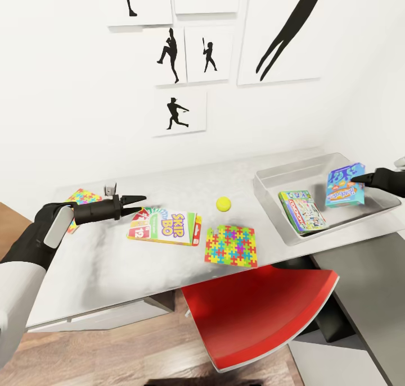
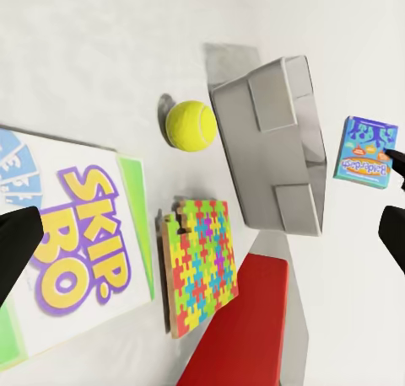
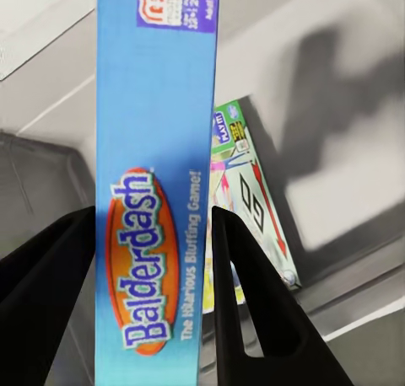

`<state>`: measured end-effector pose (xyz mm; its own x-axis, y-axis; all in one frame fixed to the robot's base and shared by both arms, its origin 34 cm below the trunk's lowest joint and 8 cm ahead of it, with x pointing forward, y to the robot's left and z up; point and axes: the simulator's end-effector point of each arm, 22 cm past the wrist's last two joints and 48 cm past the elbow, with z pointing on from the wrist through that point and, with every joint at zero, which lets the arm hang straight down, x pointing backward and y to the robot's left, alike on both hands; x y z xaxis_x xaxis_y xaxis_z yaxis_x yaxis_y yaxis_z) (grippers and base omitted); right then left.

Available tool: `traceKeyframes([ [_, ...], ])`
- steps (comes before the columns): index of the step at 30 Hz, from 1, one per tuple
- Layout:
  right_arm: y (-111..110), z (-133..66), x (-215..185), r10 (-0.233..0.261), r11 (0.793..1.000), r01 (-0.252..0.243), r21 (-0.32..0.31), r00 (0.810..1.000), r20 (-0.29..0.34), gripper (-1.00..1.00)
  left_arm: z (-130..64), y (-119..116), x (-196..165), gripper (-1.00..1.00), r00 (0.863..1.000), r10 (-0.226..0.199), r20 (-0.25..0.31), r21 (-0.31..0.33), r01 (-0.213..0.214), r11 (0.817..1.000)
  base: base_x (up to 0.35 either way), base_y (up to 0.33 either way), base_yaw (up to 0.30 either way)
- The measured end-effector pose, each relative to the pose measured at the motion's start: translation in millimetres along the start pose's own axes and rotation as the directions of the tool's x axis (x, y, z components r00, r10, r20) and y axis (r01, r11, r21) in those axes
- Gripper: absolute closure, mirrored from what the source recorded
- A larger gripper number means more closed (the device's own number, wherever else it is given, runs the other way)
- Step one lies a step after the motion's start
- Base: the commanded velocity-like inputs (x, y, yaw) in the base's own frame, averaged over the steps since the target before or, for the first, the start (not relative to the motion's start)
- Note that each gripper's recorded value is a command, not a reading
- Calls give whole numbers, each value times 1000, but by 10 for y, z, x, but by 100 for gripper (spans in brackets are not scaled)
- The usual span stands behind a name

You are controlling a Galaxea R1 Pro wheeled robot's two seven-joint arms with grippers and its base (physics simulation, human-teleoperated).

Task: Put all the toys in the child's room - the three board games (two on the bed and one on the table), the two jigsaw puzzles on the table, and the tennis ball on the table - inside the toy box on the table in the child's room.

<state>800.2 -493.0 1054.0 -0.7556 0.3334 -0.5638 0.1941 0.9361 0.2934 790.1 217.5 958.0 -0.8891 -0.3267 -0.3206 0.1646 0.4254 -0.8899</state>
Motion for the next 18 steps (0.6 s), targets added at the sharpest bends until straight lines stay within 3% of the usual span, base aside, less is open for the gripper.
traceKeyframes([
  [18, -57, -34, -69, 15, 1000, -15, 15, 1000, 20, 100, 7, -3, 8, -100, 1000, 1, -2, 1, -1, 1000, 0, 0, 0],
])
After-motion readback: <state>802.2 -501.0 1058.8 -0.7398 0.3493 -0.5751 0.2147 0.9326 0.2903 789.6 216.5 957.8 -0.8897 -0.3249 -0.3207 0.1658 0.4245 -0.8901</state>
